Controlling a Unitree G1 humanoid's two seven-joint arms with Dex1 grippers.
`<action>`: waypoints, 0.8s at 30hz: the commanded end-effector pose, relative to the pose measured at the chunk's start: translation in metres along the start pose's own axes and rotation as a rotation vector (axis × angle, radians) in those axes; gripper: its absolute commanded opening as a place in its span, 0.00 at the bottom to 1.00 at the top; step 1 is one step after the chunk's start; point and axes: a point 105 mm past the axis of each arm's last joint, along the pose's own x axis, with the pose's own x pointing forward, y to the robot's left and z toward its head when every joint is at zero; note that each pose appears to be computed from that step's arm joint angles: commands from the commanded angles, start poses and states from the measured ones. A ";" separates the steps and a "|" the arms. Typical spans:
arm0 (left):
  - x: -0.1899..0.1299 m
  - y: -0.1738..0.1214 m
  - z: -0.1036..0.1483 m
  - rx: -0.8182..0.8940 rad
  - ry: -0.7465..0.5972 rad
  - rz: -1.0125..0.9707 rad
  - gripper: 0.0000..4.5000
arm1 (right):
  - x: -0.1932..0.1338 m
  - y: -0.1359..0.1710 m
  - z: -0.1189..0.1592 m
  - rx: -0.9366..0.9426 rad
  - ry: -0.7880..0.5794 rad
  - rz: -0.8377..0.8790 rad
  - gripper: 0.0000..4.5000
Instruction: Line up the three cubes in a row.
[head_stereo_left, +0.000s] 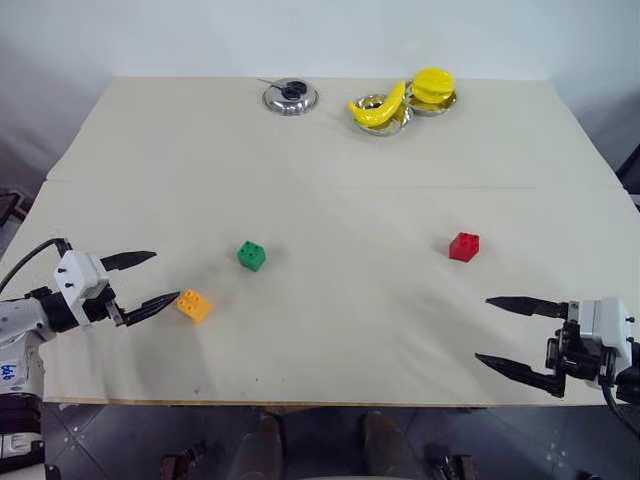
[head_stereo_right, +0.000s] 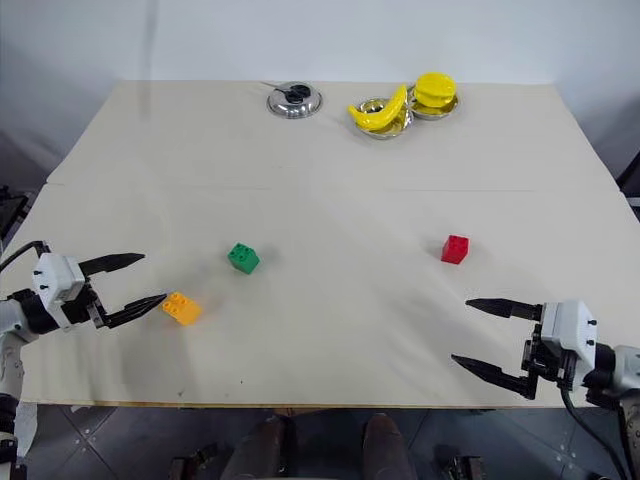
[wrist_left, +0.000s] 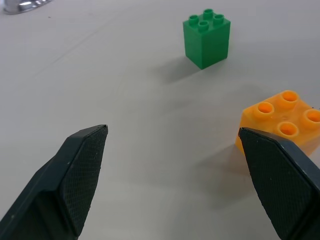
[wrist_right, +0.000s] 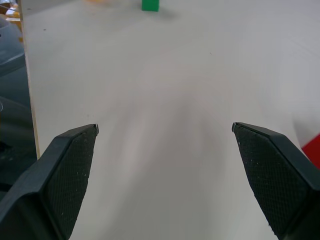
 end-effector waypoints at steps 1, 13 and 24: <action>-0.004 0.006 0.010 0.018 -0.033 0.028 0.99 | 0.000 -0.001 0.005 -0.013 -0.029 -0.007 1.00; 0.039 -0.026 0.071 0.057 -0.242 -0.204 0.99 | -0.047 -0.045 -0.009 -0.010 -0.123 -0.706 1.00; 0.059 -0.042 0.082 -0.010 -0.308 -0.294 0.99 | -0.014 -0.058 -0.031 0.045 -0.022 -0.620 1.00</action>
